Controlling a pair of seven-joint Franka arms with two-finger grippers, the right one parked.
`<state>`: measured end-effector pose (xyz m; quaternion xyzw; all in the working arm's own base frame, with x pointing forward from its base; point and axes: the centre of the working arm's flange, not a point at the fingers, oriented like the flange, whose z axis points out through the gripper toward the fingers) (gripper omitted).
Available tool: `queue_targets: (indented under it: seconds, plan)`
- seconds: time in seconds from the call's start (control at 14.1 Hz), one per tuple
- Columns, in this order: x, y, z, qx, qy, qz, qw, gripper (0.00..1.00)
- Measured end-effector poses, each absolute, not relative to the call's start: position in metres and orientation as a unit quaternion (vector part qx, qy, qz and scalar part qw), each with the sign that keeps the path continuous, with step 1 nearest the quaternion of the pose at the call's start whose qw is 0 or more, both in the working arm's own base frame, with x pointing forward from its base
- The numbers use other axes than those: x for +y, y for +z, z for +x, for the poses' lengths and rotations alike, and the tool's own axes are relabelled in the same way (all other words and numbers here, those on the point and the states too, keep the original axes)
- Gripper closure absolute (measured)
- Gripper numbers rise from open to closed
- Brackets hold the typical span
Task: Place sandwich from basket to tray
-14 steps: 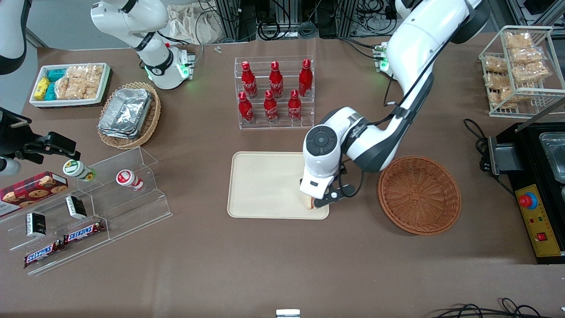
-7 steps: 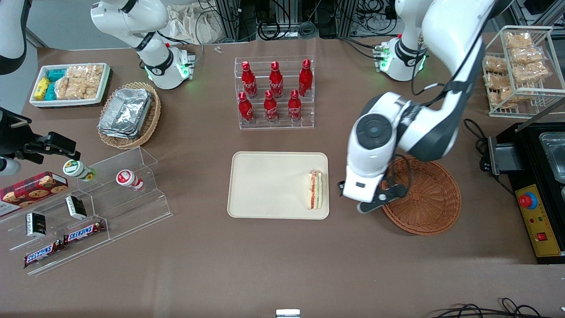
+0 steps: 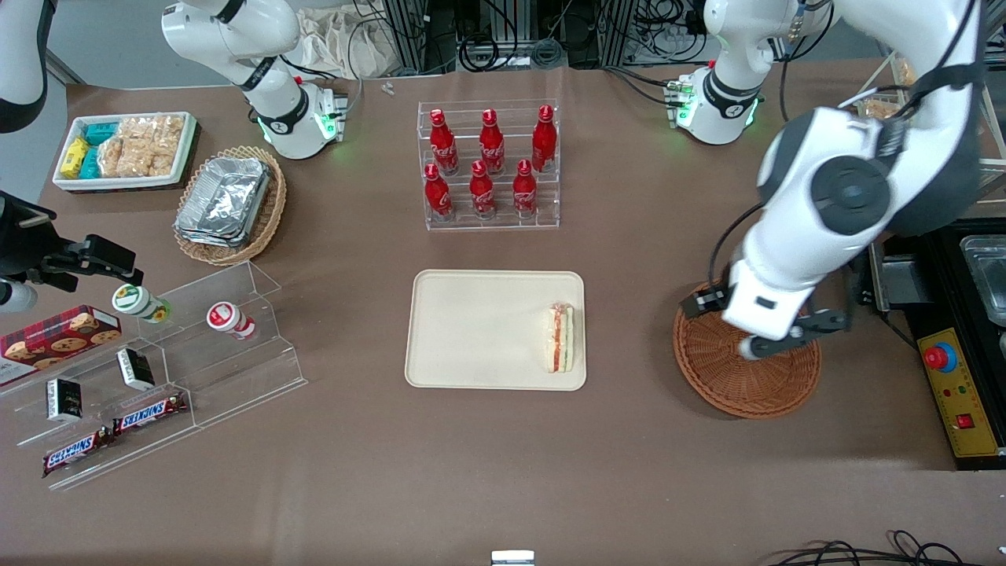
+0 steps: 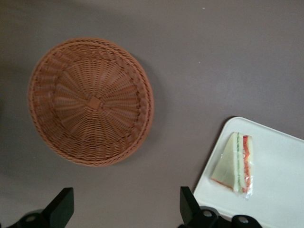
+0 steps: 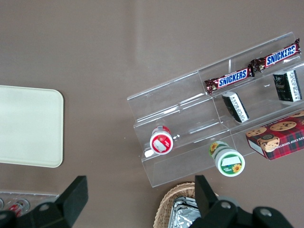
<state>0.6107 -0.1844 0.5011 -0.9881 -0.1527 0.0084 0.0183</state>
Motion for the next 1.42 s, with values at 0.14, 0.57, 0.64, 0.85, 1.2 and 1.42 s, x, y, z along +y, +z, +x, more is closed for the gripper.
queue_targets:
  seconds: [0.14, 0.57, 0.64, 0.85, 1.2, 1.42]
  plan:
    - [-0.166, 0.509, 0.611, -0.145, 0.010, -0.989, 0.018, 0.00]
    - [-0.103, 0.516, 0.612, -0.088, 0.036, -0.995, 0.007, 0.00]
    - [-0.089, 0.516, 0.609, -0.080, 0.038, -0.996, 0.006, 0.00]
    - [-0.070, 0.511, 0.595, -0.067, 0.025, -0.997, 0.007, 0.00]
    - [-0.052, 0.504, 0.571, -0.035, 0.019, -0.999, 0.009, 0.00]
    - [-0.050, 0.511, 0.576, -0.001, 0.026, -1.000, 0.008, 0.00]
